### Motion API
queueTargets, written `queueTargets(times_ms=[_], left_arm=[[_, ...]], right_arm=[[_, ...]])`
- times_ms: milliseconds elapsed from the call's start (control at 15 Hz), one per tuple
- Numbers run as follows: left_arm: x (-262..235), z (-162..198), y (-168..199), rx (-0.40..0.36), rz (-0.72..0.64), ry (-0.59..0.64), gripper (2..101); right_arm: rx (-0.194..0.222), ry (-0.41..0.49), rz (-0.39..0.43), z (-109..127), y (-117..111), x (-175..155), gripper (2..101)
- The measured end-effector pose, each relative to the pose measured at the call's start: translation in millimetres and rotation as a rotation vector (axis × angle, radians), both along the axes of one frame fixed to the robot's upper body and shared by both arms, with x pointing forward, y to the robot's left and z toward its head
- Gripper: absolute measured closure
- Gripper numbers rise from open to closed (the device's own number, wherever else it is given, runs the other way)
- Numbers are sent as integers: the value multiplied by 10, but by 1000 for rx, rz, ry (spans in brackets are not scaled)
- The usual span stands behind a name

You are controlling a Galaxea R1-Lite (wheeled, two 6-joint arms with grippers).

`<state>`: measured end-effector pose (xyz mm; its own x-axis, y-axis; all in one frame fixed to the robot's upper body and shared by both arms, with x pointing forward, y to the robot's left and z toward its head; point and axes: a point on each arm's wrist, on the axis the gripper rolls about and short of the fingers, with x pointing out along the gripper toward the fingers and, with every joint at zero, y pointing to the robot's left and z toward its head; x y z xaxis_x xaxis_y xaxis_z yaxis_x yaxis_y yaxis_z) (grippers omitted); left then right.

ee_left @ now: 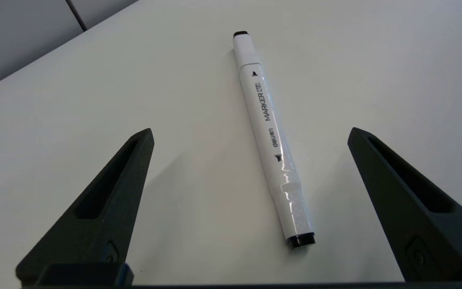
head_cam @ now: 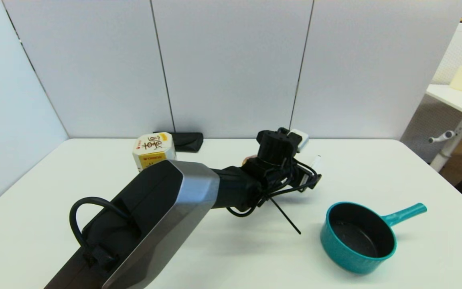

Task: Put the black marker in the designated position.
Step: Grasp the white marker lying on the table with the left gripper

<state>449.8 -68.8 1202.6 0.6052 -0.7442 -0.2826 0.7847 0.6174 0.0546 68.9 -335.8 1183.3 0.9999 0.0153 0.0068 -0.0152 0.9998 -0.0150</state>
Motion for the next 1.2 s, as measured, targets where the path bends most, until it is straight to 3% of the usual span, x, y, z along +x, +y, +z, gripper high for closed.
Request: queueTargets(times_ms=[1200], left_arm=[[-18, -161, 8, 83, -3, 61, 53]], right_arm=[[0, 0, 0, 0, 0, 0, 43]])
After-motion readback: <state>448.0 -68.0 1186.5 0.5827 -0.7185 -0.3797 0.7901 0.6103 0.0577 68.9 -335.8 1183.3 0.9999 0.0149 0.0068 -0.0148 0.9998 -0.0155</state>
